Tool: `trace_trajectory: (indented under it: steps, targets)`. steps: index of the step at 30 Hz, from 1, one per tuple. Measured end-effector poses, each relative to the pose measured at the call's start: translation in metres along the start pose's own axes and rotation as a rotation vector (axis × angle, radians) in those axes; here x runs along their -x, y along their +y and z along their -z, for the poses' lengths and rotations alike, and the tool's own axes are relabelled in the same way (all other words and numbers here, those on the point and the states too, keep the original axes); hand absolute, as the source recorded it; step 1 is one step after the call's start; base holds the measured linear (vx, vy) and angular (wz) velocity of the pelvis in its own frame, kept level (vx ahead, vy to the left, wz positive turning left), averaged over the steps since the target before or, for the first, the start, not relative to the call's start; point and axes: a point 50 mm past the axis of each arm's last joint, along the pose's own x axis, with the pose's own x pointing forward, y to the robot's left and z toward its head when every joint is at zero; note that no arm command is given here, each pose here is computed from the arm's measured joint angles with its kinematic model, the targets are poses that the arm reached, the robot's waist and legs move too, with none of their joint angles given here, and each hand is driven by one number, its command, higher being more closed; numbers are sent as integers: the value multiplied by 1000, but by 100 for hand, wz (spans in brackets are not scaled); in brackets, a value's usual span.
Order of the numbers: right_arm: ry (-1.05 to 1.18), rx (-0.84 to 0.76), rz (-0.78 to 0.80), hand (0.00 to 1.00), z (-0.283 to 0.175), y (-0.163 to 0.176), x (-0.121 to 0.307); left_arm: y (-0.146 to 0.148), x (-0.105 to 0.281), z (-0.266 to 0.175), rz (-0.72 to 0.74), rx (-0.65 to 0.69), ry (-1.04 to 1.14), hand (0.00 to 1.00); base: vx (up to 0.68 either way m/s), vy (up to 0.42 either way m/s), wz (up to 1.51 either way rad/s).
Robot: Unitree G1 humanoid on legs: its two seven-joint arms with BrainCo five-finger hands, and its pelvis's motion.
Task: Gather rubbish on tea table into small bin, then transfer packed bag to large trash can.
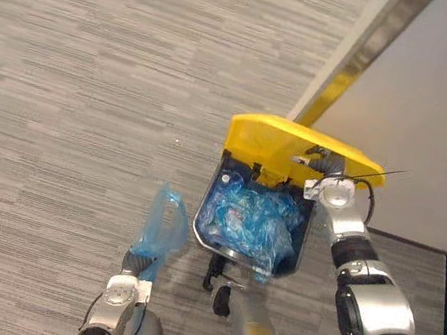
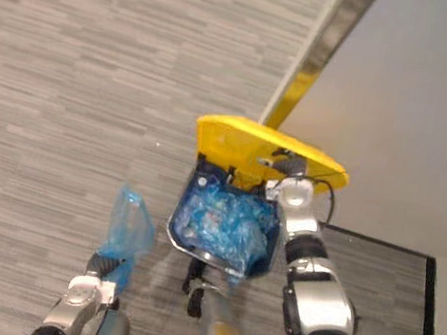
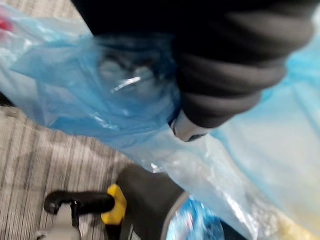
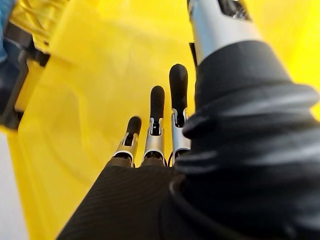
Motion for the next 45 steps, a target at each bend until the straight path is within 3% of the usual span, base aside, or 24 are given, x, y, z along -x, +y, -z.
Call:
trace_trajectory:
  steps: [5,12,27,38,45]
  targets:
    - [-17,-2,11,0,-7,-6,-3,-12,7,-21,95,-2,-114,100,-57,32,-1]
    - [-20,19,29,0,-6,-18,-5,-54,17,-81,326,47,-367,100,64,6,0]
    - [1,33,-20,0,0,-6,-2,-119,61,-171,653,51,-735,100,29,56,-3]
    - [-47,-13,-65,0,-2,12,9,-148,80,-211,716,83,-875,100,29,21,-5]
    - [-131,-36,-79,0,-22,22,13,-151,25,-199,547,-114,-711,100,48,23,-11]
